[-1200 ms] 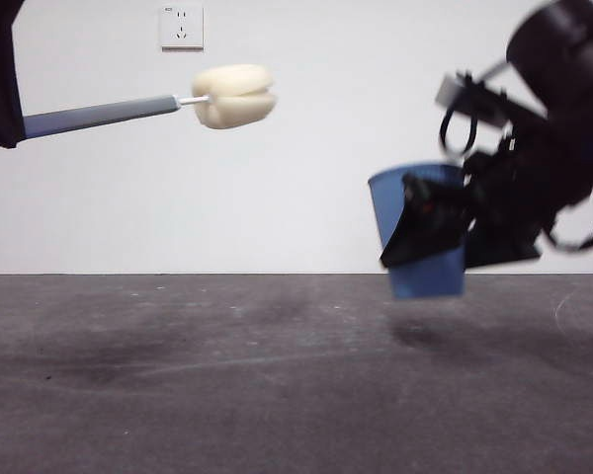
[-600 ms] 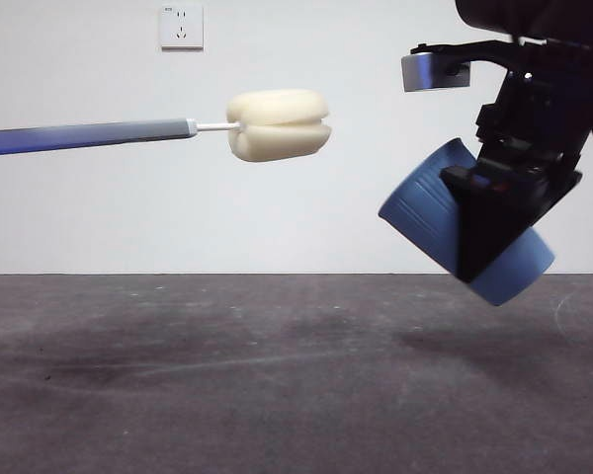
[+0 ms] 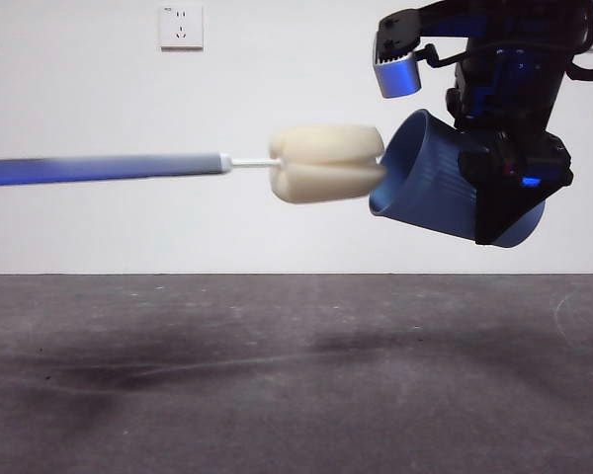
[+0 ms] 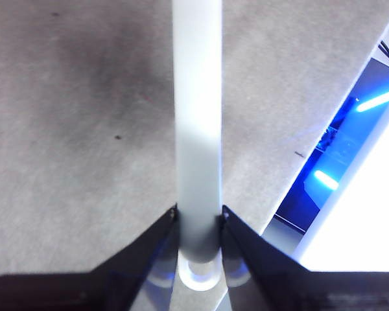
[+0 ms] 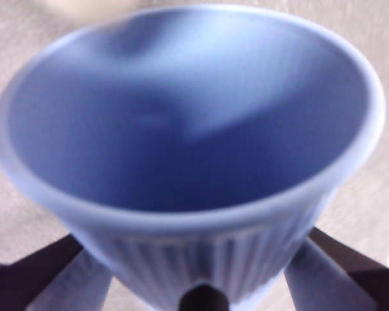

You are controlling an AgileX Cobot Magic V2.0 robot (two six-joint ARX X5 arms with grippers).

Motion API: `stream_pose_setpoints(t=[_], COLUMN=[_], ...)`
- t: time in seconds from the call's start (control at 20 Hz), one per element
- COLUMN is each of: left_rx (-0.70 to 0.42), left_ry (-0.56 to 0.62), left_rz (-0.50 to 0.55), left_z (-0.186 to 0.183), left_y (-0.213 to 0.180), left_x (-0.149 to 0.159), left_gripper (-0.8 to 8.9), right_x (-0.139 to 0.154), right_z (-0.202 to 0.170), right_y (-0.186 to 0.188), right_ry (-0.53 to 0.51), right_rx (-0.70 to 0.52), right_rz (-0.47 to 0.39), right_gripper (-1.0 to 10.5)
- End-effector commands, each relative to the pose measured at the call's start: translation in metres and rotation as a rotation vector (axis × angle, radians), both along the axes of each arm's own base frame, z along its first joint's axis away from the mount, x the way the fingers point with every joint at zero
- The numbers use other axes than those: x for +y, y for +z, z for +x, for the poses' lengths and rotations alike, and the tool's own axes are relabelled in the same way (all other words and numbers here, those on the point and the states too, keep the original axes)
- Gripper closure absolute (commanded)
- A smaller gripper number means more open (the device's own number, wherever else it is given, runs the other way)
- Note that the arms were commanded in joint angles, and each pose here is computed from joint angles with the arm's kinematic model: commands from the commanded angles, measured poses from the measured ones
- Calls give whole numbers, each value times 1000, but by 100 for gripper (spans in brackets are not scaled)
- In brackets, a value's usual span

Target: Pick up the cup brush,pick up the cup,insert the brush into the cup,clean the cup,put the cup brush back,put the cup back to the fixed position on the table

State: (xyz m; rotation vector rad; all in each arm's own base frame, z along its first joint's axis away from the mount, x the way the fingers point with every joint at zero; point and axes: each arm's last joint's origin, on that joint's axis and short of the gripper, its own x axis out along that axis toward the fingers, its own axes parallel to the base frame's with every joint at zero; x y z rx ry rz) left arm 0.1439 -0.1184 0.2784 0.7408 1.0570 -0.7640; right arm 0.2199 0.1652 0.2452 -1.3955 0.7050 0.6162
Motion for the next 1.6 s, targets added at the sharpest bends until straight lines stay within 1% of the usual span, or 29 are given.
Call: stream_pose_setpoints(t=[0.05,0.15,0.35,0.45,0.5,0.65,0.7,0.85,0.95,1.05,1.15,1.3,1.45,1.6], left_rx=[2,10,45,50,50,57,58,30,30,45,74,129,144,131], left_ry=[-17,-23,-36,-37,-36,-30,-39,-22,-15,-7,34,82,106,124], left_rz=[-1,5,26,20,11,-39,-65,-142,-147,-131,-111,-60,-4,45], left_z=[1,2,5,6,7,11,12,15,16,14,13,9,0,-13], left_y=[-4,-6,-14,-18,-18,-15,-12,-1,-1,-2,-3,-5,-1,8], left_x=[-4,-7,-16,-24,-27,-37,-41,-48,-48,-46,-43,-35,-25,-10], left_gripper=[822,822,822,822,822,822,822,822,823,822,822,822,822,822], right_x=[7,12,23,28,30,39,42,52,58,61,61,58,56,55], right_z=[-3,-7,-14,-18,-20,-25,-27,-33,-37,-40,-40,-41,-39,-38], right_y=[1,2,4,3,3,-4,-6,-13,-17,-18,-18,-18,-19,-19], right_ry=[65,107,185,222,247,310,323,361,383,391,372,334,310,291], right_rx=[-11,-22,-66,-67,-67,-81,-82,-70,-62,-63,-68,-72,-66,-66], right_rz=[-33,-50,-115,-126,-145,-277,-299,-316,-325,-318,-312,-345,-338,-325], right_gripper=[963,963,963,963,963,963,963,963,963,963,963,963,963,963])
